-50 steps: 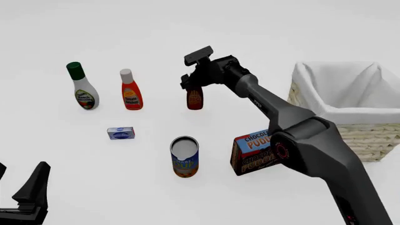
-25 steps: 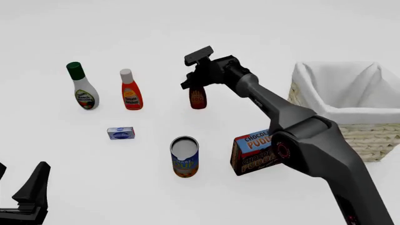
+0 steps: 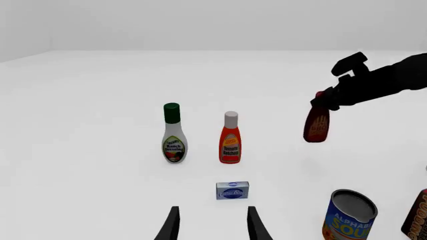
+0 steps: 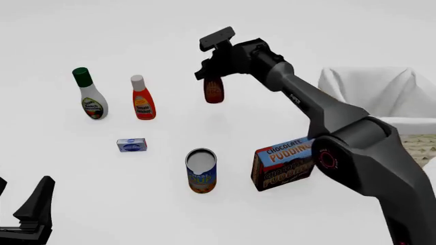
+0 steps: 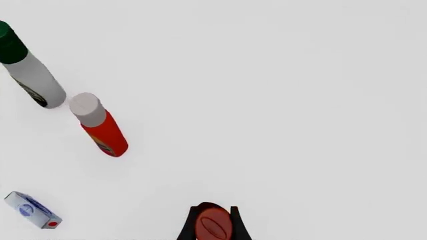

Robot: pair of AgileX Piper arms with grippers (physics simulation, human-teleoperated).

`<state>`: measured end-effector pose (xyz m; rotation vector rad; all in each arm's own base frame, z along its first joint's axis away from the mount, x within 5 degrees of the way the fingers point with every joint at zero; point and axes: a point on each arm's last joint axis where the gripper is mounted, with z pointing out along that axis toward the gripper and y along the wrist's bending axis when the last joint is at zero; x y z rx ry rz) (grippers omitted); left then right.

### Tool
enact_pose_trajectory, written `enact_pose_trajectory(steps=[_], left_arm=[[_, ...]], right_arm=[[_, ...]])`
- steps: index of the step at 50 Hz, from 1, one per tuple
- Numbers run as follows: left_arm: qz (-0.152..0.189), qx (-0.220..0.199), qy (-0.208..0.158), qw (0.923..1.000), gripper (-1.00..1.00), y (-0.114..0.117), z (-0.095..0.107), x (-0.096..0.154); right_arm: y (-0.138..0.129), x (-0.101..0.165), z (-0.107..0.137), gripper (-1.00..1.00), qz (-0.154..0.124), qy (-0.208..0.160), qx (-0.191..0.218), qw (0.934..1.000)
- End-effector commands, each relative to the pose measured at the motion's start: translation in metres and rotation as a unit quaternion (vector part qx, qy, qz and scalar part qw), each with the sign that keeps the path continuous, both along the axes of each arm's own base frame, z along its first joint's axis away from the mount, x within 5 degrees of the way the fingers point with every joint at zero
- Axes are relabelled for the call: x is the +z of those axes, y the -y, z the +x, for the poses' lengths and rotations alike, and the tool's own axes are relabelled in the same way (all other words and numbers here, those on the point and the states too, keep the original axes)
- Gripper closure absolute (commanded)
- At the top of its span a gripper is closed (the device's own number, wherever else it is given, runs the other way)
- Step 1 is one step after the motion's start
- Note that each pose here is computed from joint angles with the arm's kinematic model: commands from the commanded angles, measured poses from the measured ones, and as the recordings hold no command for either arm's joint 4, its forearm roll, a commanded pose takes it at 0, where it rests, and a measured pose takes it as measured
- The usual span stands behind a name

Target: Pick the bbq sauce and place it in the basket.

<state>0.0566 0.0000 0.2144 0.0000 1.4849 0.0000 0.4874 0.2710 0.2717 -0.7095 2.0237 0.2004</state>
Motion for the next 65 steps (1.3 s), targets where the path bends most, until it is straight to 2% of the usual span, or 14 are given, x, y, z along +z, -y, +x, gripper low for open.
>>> enact_pose_trajectory(steps=[1, 5, 17, 28, 50, 65], left_arm=[[0.000, 0.000, 0.000, 1.0000, -1.00, 0.000, 0.000, 0.000], [0.000, 0.000, 0.000, 1.0000, -1.00, 0.000, 0.000, 0.000], [0.000, 0.000, 0.000, 1.0000, -1.00, 0.000, 0.000, 0.000], [0.000, 0.000, 0.000, 1.0000, -1.00, 0.000, 0.000, 0.000], [0.000, 0.000, 0.000, 1.0000, -1.00, 0.000, 0.000, 0.000], [0.000, 0.000, 0.000, 1.0000, -1.00, 0.000, 0.000, 0.000]], right_arm=[[0.006, 0.048, -0.021, 1.00, 0.020, 0.029, 0.002, 0.9994], [0.010, 0.071, -0.033, 1.00, 0.027, 0.041, 0.004, 0.9988], [0.023, 0.118, -0.061, 1.00, 0.046, 0.068, 0.005, 0.9966], [0.033, 0.147, -0.078, 1.00, 0.058, 0.084, 0.004, 0.9947], [0.073, 0.195, -0.111, 1.00, 0.070, 0.119, -0.014, 0.9904], [0.100, 0.216, -0.131, 1.00, 0.076, 0.138, -0.032, 0.9870]])
